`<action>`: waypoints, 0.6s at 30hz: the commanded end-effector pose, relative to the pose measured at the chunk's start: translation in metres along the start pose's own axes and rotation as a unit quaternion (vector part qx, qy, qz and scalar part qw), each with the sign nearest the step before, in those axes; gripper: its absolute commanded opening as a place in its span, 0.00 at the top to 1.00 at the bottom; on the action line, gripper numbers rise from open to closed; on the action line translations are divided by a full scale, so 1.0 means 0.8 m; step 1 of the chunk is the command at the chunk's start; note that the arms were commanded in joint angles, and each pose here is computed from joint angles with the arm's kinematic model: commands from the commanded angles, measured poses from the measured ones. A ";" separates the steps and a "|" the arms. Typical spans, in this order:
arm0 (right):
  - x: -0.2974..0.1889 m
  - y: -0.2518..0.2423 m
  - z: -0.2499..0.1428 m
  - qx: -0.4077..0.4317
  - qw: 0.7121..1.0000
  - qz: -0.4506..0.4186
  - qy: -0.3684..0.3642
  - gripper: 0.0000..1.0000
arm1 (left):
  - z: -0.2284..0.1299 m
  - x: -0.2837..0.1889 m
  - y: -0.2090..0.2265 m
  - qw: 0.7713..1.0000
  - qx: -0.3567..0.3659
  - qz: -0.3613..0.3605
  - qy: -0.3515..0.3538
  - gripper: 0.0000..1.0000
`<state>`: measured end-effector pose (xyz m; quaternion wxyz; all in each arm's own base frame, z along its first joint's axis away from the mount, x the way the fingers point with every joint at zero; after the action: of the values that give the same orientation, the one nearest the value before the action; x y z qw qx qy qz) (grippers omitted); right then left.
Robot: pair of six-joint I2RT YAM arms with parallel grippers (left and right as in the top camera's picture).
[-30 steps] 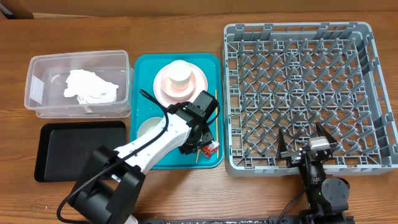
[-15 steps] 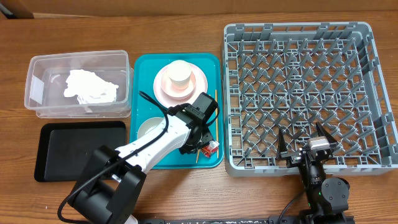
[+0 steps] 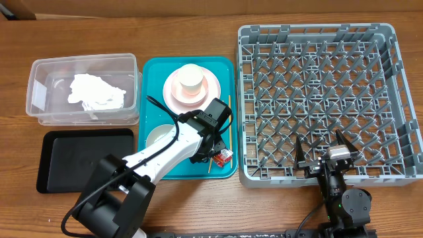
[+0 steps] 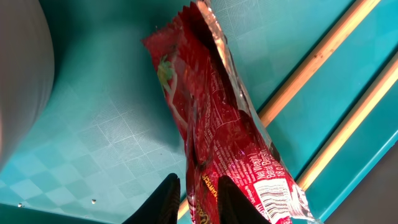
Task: Sort waste into correct bins and load items into the dishwasher
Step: 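Lift the red wrapper off the teal tray with the left gripper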
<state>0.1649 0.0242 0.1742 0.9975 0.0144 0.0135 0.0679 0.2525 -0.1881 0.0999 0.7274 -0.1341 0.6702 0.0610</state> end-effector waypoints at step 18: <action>0.000 -0.002 -0.003 -0.001 1.000 -0.006 -0.002 0.00 | -0.003 0.003 0.002 1.000 0.005 0.011 -0.005 0.81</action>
<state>0.1649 0.0242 0.1742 0.9975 0.0145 0.0133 0.0679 0.2523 -0.1880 0.0999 0.7272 -0.1339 0.6704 0.0612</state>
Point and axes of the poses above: each gripper's point midway between its finger pads, its own x axis out along the fingers, its own y axis along the line the jaws close on, z = x × y, the point moved 8 cm from there along -x, back along the fingers, and after that the axes turned 9 degrees about x, right-handed, at the moved point
